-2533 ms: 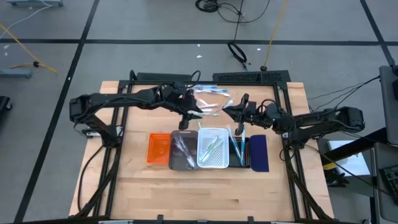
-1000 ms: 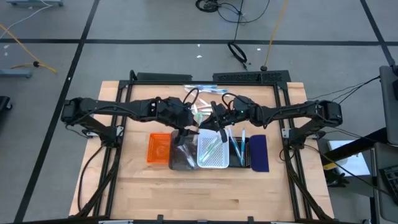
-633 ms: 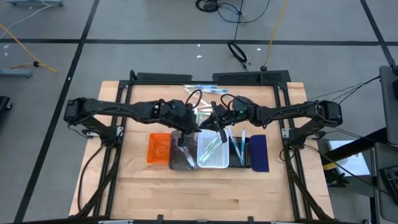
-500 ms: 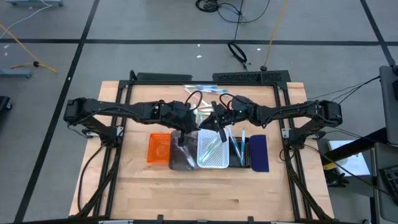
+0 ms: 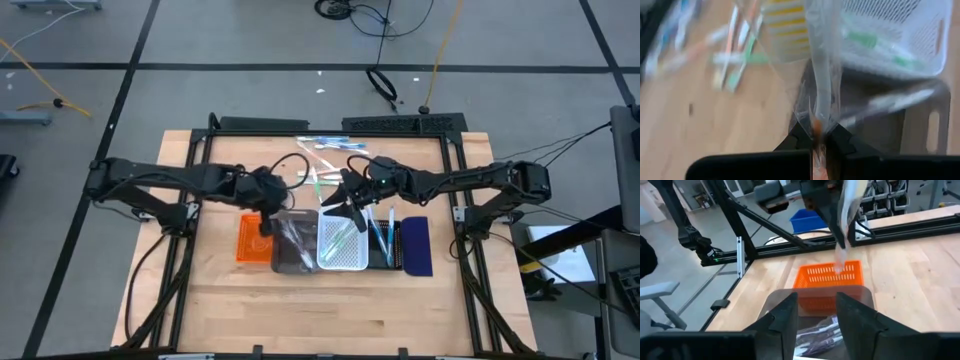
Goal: Pick & Place Toothbrushes
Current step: Put the orange toothbrush into the orange bin, then put the purple toothbrush into the left black bin
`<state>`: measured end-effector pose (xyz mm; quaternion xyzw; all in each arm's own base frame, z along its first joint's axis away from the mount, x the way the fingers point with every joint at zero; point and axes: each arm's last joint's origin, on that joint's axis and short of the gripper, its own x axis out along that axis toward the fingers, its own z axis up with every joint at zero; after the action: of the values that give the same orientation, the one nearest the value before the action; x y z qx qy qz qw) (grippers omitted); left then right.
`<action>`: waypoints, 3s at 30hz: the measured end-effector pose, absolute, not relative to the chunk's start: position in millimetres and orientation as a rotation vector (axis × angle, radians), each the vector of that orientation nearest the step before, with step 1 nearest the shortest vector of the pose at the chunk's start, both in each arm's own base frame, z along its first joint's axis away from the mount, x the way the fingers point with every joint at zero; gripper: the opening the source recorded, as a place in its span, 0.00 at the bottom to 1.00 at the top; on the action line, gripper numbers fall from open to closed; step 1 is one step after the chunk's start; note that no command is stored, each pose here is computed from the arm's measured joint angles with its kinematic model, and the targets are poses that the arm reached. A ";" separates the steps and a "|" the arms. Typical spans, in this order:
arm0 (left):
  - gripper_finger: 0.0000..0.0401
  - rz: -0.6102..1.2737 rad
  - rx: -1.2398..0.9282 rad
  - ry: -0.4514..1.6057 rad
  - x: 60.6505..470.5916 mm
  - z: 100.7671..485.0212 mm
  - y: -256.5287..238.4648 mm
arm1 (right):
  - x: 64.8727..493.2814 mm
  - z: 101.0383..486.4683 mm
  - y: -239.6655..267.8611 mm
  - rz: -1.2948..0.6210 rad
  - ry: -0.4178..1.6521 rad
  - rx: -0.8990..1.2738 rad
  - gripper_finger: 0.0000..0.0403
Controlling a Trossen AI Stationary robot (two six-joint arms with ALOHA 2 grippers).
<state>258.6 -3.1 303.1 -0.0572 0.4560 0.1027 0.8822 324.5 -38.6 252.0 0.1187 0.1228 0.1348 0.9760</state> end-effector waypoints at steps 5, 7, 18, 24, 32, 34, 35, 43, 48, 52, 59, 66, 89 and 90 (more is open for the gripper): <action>0.01 0.337 -0.217 1.026 241.9 296.6 -15.9 | 324.5 251.9 -38.7 0.270 0.249 0.239 0.30; 0.01 0.354 -0.255 1.034 238.6 287.9 -20.7 | 324.4 251.6 -38.7 0.270 0.251 0.240 0.30; 0.01 0.446 -0.496 1.051 218.9 229.3 -23.9 | 323.8 249.2 -38.7 0.266 0.276 0.247 0.29; 0.01 0.452 -0.612 1.088 209.6 214.4 -21.7 | 323.4 247.6 -38.7 0.269 0.289 0.219 0.30; 0.03 0.450 -0.676 1.095 206.2 194.3 -19.0 | 321.3 246.4 -51.4 0.226 0.295 0.217 0.30; 0.05 0.465 -0.691 1.093 205.4 191.8 -17.4 | 319.9 245.4 -57.7 0.205 0.304 0.223 0.30; 0.06 0.474 -0.696 1.094 204.9 190.7 -16.4 | 319.0 244.7 -61.6 0.191 0.310 0.228 0.30; 0.14 0.482 -0.683 1.090 204.6 189.0 -12.0 | 305.7 232.6 -100.0 -0.077 0.420 0.221 0.30; 0.24 0.483 -0.672 1.088 204.6 189.0 -11.7 | 291.8 225.1 -126.6 -0.206 0.498 0.222 0.30; 0.34 0.479 -0.668 1.085 205.0 189.1 -11.7 | 279.6 222.6 -148.9 -0.299 0.524 0.210 0.30; 0.42 0.450 -0.634 1.068 206.6 190.5 -11.7 | 266.1 207.3 -181.5 -0.381 0.576 0.201 0.30; 0.42 0.492 -0.524 0.984 211.0 200.0 -3.0 | 267.9 169.7 -202.4 -0.399 0.688 0.209 0.29; 0.42 0.471 -0.412 0.861 220.7 212.2 21.3 | 291.2 147.1 -227.1 -0.466 0.966 0.045 0.29; 0.42 0.468 -0.404 0.863 220.7 212.2 21.3 | 293.5 151.2 -226.2 -0.479 0.953 0.012 0.29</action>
<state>220.7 21.3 212.2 -0.1927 0.4114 0.2230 0.8625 293.5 -226.2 151.2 0.0056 0.4543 -0.2285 0.8610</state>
